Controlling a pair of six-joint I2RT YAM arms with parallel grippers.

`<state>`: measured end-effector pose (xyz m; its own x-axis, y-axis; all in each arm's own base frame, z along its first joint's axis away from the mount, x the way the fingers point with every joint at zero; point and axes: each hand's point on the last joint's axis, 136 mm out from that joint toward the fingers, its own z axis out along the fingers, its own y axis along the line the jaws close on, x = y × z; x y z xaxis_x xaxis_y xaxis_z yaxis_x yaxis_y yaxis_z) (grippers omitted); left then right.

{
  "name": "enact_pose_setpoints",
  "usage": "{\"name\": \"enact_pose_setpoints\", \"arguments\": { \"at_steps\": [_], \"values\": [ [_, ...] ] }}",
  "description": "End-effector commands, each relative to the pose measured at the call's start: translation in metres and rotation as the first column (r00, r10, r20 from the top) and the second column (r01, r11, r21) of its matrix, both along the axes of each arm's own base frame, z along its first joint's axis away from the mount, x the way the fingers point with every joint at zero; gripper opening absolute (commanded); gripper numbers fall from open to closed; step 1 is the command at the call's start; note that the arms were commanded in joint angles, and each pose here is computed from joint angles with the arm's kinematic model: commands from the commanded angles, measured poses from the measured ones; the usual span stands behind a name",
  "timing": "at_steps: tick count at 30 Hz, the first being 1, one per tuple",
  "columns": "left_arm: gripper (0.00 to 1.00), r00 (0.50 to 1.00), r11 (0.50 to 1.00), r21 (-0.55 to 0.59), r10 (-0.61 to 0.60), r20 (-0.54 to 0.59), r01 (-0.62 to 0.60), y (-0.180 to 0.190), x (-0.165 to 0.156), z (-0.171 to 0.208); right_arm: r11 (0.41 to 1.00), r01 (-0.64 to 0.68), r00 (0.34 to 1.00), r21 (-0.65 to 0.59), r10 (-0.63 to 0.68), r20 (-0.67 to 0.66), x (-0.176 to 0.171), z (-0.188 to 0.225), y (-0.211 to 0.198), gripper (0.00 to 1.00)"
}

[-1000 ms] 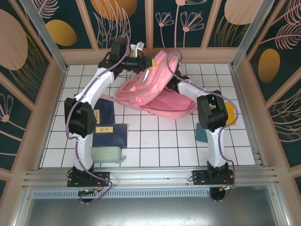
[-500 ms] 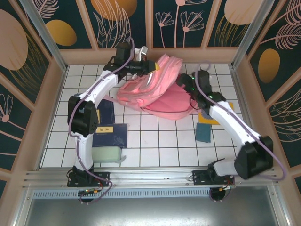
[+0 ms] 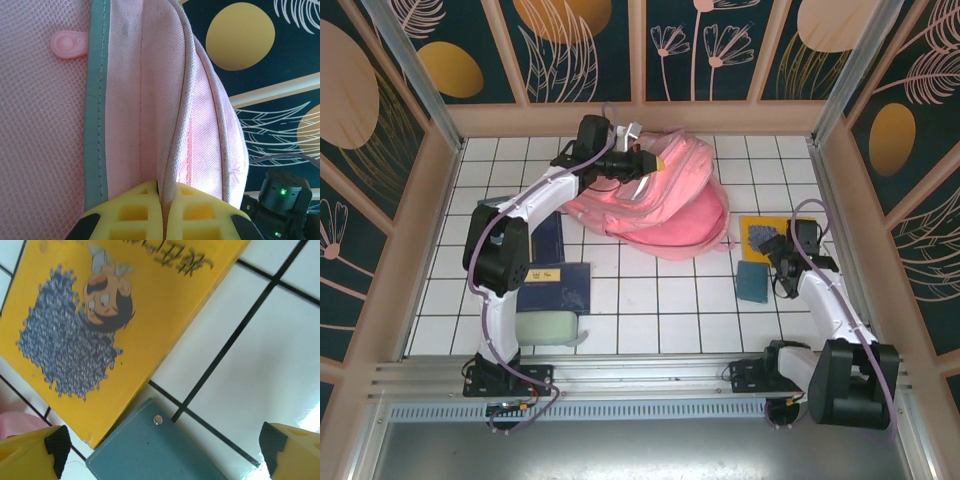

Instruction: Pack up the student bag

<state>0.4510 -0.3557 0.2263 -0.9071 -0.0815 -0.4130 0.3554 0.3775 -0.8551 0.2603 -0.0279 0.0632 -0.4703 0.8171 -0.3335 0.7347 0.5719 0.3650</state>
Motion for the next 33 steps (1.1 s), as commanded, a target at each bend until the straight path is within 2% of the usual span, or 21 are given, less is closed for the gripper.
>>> {"name": "enact_pose_setpoints", "arguments": {
  "at_steps": [1, 8, 15, 19, 22, 26, 29, 33],
  "values": [
    [0.00, 0.998, 0.999, -0.026, 0.026, 0.060, -0.024, -0.003, -0.001, 0.021, 0.982, -0.148, 0.988, 0.116, 0.142, 0.057, 0.011, -0.005, 0.029, 0.99],
    [0.00, 0.998, 0.998, -0.024, 0.052, 0.021, -0.052, 0.004, -0.017, 0.013, 0.949, -0.250, 0.968, 0.194, 0.246, 0.045, -0.004, -0.020, 0.054, 0.99],
    [0.00, 0.998, 0.998, 0.007, 0.065, 0.022, -0.065, 0.013, -0.027, 0.003, 0.976, -0.189, 0.979, 0.110, 0.196, -0.053, -0.023, -0.039, 0.039, 0.98],
    [0.00, 0.999, 0.999, 0.003, 0.052, 0.005, -0.052, 0.011, -0.031, -0.008, 0.964, -0.250, 0.966, 0.094, 0.254, -0.040, -0.020, -0.039, 0.052, 0.98],
    [0.00, 0.999, 0.999, 0.002, 0.044, -0.007, -0.044, 0.008, -0.032, -0.014, 0.933, -0.336, 0.941, 0.130, 0.338, 0.011, -0.011, -0.038, 0.069, 0.98],
    [0.00, 1.000, 1.000, 0.005, 0.021, -0.021, -0.021, -0.001, -0.038, -0.023, 0.861, -0.476, 0.875, 0.180, 0.443, 0.197, 0.011, -0.014, 0.097, 0.98],
    [0.00, 1.000, 1.000, 0.004, 0.005, -0.027, -0.005, -0.006, -0.043, -0.027, 0.819, -0.532, 0.834, 0.214, 0.464, 0.299, 0.020, 0.001, 0.113, 0.97],
    [0.00, 1.000, 1.000, -0.004, -0.001, -0.031, 0.001, -0.008, -0.044, -0.027, 0.781, -0.552, 0.820, 0.292, 0.445, 0.360, 0.021, 0.005, 0.130, 0.96]
  ]
}}
